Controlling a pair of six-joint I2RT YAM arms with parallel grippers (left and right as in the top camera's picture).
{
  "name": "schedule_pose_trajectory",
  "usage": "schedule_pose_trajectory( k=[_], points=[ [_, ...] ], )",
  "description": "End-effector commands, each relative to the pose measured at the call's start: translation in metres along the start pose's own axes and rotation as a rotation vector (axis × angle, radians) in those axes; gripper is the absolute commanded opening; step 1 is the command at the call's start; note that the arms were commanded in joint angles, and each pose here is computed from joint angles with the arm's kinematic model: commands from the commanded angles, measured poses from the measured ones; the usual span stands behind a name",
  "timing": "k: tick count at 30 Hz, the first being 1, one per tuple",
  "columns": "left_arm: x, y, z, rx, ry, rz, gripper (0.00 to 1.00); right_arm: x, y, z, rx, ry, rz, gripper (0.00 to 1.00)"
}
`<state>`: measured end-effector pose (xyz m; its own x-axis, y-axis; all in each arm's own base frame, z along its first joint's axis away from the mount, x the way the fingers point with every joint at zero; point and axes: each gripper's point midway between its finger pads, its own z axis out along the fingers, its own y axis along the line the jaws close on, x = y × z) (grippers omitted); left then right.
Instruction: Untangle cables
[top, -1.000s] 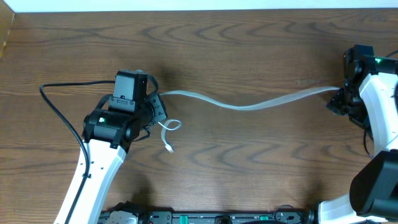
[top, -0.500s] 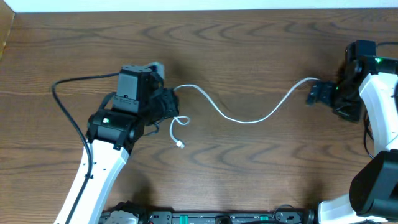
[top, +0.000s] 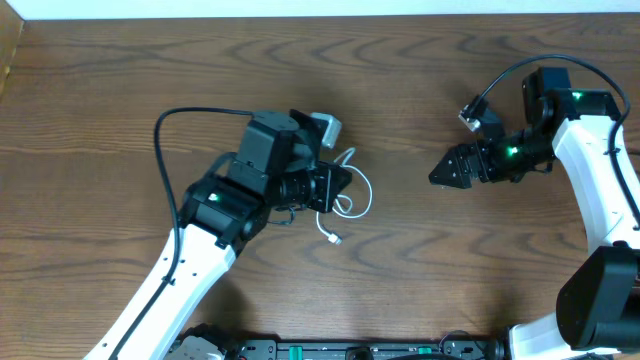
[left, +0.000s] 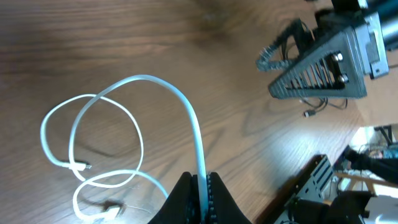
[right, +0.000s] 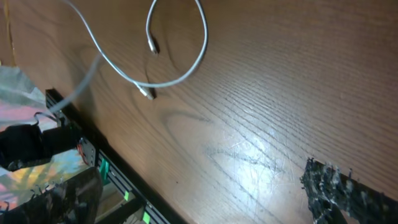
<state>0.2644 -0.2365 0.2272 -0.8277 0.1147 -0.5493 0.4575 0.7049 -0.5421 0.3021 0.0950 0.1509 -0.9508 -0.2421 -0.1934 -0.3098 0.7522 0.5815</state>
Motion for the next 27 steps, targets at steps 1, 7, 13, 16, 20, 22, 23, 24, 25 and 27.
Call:
schedule_pose_trajectory(
  k=[1,7,13,16,20,22,23,24,25,27],
  points=[
    [-0.004,-0.028,0.004,0.084,-0.014,0.099,0.07,-0.001,0.014,0.005,-0.046,-0.001,-0.038,0.99],
    [-0.011,-0.092,-0.007,0.395,-0.043,0.226,0.08,-0.007,0.038,0.021,-0.069,0.012,-0.183,0.99],
    [-0.011,-0.092,-0.006,0.392,-0.045,0.226,0.07,-0.017,0.080,0.029,-0.228,-0.054,-0.414,0.99],
    [-0.012,-0.090,-0.006,0.385,-0.049,0.226,0.07,-0.018,0.094,0.028,-0.291,-0.079,-0.488,0.99],
    [-0.016,-0.084,-0.004,0.344,-0.066,0.221,0.07,-0.020,0.109,0.023,-0.375,-0.133,-0.570,0.99],
    [-0.016,-0.084,-0.004,0.344,-0.065,0.217,0.08,-0.021,0.114,0.021,-0.400,-0.158,-0.624,0.99],
    [-0.016,-0.084,-0.004,0.345,-0.064,0.213,0.08,-0.022,0.116,0.020,-0.409,-0.168,-0.636,0.99],
    [-0.016,-0.084,-0.004,0.345,-0.064,0.210,0.07,-0.023,0.117,0.019,-0.416,-0.176,-0.641,0.98],
    [-0.016,-0.084,-0.004,0.345,-0.064,0.210,0.07,-0.026,0.121,0.017,-0.436,-0.197,-0.652,0.91],
    [-0.016,-0.084,-0.004,0.345,-0.064,0.210,0.08,-0.029,0.127,0.014,-0.467,-0.230,-0.678,0.77]
  ],
)
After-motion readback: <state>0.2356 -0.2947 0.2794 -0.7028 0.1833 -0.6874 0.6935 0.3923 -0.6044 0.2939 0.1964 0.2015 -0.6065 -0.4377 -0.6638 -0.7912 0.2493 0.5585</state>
